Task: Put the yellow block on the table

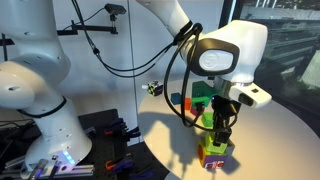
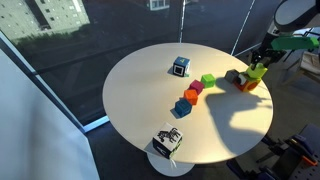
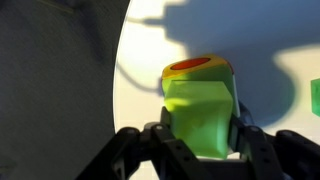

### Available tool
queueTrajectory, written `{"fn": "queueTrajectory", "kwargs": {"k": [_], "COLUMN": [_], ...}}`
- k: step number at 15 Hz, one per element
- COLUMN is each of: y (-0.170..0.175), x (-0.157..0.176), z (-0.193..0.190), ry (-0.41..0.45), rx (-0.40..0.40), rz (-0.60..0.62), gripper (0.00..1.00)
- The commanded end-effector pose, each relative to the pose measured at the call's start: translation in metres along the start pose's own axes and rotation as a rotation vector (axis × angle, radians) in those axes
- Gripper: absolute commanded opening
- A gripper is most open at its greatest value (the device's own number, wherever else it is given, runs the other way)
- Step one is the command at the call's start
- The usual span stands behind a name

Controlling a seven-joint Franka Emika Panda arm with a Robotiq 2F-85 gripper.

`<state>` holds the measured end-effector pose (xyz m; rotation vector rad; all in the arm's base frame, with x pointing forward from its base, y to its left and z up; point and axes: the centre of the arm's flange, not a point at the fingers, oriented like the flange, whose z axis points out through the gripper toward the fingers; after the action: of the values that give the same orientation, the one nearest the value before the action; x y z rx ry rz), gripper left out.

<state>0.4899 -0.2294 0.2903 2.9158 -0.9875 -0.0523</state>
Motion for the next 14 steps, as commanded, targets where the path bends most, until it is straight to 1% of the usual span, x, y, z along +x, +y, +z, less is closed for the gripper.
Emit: {"fn": "queueTrajectory", "kwargs": {"k": [1, 8, 14], "y": [-0.014, -0.056, -0.096], "x": [-0.017, -0.040, -0.072], "z": [-0.018, -0.018, 0.002], "ry": [0.018, 0.025, 0.013], "rx": [0.014, -0.002, -0.060], "rz": [-0.011, -0.089, -0.195], "gripper": [0.27, 0.27, 0.27]}}
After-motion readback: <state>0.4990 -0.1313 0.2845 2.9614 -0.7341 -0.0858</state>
